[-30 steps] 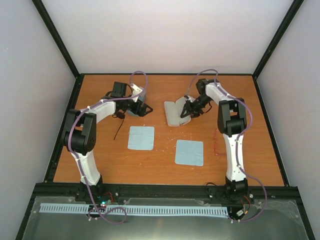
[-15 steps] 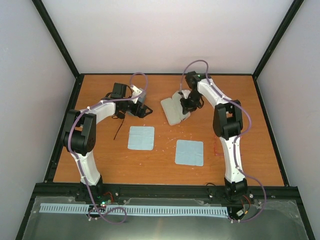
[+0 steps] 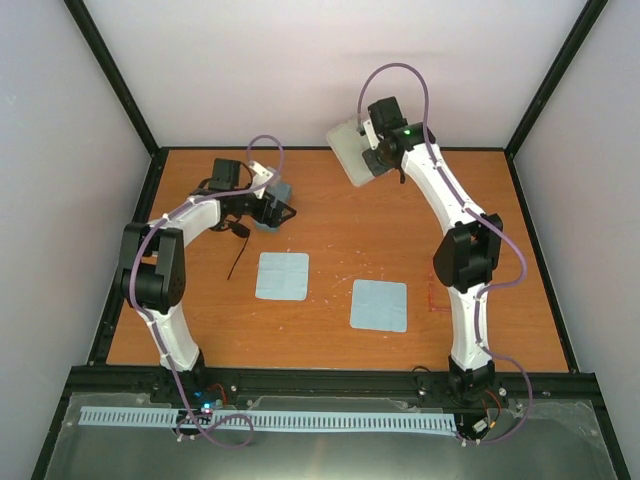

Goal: Organize the sunglasses
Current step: Place the sunglasses case at the center of the board.

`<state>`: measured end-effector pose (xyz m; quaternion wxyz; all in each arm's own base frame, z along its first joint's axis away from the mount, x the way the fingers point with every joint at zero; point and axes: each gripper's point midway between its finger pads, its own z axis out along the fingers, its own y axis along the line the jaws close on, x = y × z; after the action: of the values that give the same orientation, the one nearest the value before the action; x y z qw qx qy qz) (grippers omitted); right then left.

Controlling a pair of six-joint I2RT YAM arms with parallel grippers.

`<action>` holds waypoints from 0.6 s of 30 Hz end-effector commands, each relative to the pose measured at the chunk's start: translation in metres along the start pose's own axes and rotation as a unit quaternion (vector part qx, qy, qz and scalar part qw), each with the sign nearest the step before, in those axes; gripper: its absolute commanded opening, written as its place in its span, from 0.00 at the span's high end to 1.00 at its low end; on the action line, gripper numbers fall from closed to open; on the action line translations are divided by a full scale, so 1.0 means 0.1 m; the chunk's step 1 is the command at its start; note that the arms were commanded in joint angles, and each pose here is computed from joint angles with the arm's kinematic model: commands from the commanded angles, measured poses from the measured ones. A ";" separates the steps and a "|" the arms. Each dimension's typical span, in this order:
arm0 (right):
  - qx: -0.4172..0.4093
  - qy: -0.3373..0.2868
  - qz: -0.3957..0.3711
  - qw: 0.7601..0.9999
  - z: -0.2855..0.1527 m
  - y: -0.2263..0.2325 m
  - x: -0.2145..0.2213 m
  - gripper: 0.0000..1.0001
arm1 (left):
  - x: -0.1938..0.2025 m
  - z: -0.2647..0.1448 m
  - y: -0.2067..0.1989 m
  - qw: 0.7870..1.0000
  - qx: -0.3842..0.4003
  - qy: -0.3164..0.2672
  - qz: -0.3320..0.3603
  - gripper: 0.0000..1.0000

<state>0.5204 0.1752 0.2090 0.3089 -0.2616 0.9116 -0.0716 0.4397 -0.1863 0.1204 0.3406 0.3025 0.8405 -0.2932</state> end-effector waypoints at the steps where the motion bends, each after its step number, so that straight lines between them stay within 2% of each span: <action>1: -0.005 -0.035 -0.016 0.999 -0.07 0.00 -0.18 0.97 | -0.34 -0.26 -0.03 0.999 -0.005 -0.034 0.027 0.00; 5: -0.006 0.008 -0.085 0.996 0.00 0.26 0.15 0.97 | -0.30 -0.28 -0.01 0.999 -0.008 -0.027 0.039 0.00; 10: -0.011 0.057 -0.198 0.979 0.02 0.61 0.54 0.97 | -0.23 -0.28 0.00 0.999 -0.005 -0.018 0.050 0.01; 11: -0.036 0.056 -0.214 0.975 0.02 0.71 0.58 0.97 | -0.22 -0.29 -0.01 0.998 -0.005 -0.017 0.054 0.00; 13: -0.102 0.051 -0.292 0.950 -0.04 0.94 0.71 0.97 | -0.22 -0.31 -0.01 0.998 -0.006 -0.016 0.061 0.00; 18: -0.126 -0.011 -0.356 0.926 -0.03 1.01 0.49 0.97 | -0.22 -0.35 -0.03 0.998 -0.009 -0.016 0.066 0.01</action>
<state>0.4227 0.2177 0.1073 0.1553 -0.5418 0.8222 -0.0795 0.4371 -0.1724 0.1331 0.3500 0.3298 0.8321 -0.2764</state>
